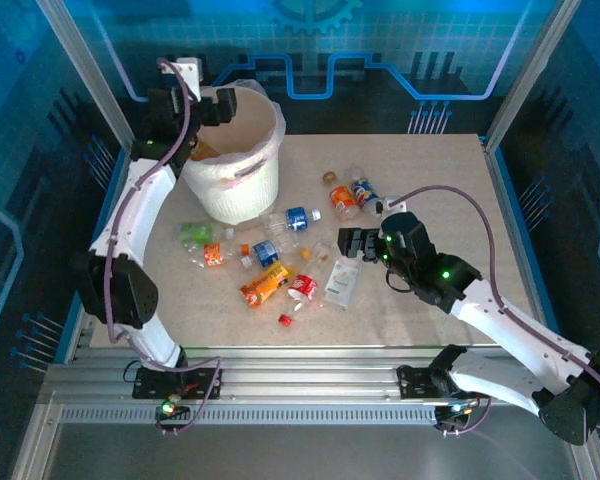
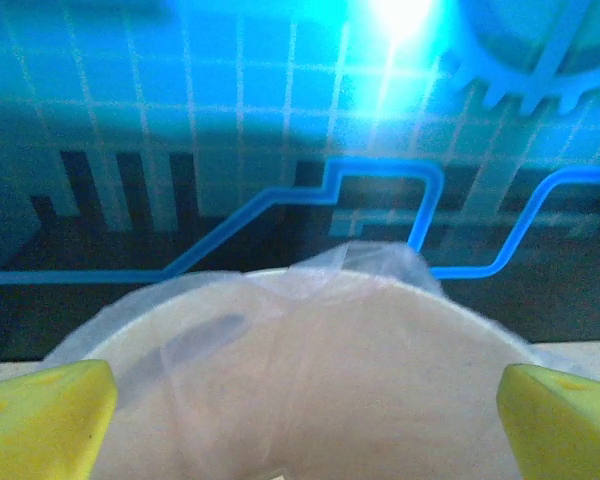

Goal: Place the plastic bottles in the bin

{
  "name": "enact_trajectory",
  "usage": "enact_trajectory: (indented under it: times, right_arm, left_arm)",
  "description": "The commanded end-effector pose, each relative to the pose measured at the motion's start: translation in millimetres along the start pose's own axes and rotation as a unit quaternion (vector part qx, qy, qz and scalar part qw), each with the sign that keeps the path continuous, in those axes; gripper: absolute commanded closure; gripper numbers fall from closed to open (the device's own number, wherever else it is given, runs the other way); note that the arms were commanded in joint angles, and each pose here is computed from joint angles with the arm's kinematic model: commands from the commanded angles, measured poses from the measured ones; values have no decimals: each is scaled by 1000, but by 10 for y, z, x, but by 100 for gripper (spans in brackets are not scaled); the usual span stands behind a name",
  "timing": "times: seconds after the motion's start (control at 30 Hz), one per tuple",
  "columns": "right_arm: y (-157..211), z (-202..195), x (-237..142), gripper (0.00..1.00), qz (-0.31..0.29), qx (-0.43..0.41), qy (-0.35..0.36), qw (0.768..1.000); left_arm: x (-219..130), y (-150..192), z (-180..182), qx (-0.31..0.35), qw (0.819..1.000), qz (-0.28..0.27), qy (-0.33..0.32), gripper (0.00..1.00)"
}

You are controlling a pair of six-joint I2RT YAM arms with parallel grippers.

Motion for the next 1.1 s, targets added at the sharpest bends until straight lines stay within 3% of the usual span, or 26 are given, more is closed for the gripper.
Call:
enact_trajectory:
  times: [0.0, 0.23, 0.43, 0.77, 1.07]
  right_arm:
    - [28, -143, 19, 0, -3, 18, 25, 1000]
    - [42, -271, 11, 0, -2, 42, 44, 998]
    - [103, -381, 81, 0, 13, 59, 64, 996]
    - [117, -451, 166, 0, 30, 56, 91, 994]
    - [90, -484, 216, 0, 37, 55, 107, 992]
  left_arm:
    - [-287, -221, -39, -30, 999, -35, 21, 1]
    - [-831, -400, -150, -71, 994, -71, 53, 1]
    - [-1387, -226, -283, -114, 989, -60, 66, 1]
    - [-2035, 823, -173, -223, 974, 26, -11, 1]
    - [-2077, 1815, -83, -250, 953, 138, -106, 1]
Point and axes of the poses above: each hand's point on the last joint's axis, 136 mm out from that joint toward the fingers, its own x axis out along the fingers, its own z axis along the line the jaws close on, y = z × x, the point moved 5 cm from there along -x, back along the fingers, and after that the axes turned 15 degrees about x, right-handed, at the moved point
